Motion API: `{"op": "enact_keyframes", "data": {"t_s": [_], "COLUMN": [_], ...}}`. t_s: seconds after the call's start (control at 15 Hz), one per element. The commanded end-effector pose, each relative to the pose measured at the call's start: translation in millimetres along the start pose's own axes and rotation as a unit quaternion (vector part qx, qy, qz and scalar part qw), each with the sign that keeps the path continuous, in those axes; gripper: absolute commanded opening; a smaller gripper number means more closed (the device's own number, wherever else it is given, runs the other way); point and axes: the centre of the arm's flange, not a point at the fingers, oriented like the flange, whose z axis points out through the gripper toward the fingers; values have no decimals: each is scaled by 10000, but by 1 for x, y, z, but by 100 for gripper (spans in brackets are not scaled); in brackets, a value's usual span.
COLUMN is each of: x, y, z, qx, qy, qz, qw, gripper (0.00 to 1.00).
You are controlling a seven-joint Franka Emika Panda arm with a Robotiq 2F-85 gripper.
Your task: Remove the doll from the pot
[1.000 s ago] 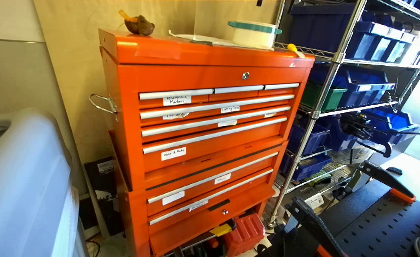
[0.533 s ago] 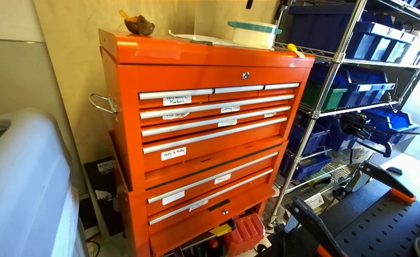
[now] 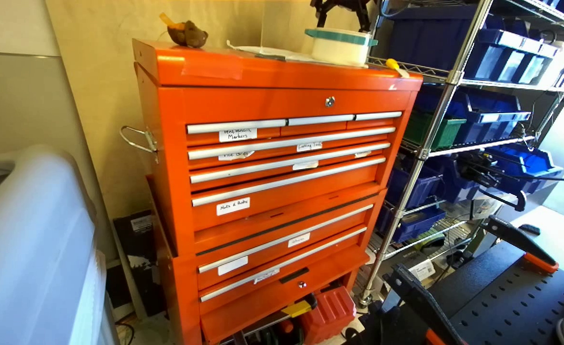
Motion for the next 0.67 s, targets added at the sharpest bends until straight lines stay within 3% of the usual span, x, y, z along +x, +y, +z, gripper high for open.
{"op": "enact_keyframes", "data": {"t_s": [0.0,0.4,0.47,0.53,0.6], "x": [-4,4,4,4,2], "y": [6,25,28,29,30], "z": [-3,16,21,24,28], "qx": [74,-162,-227,-260,-299], "qy": [-50,12,4,24,47], "qz": [139,237,241,230,199], "qw": [9999,9996,9994,9994,9993], "gripper": [100,100,96,74,72]}}
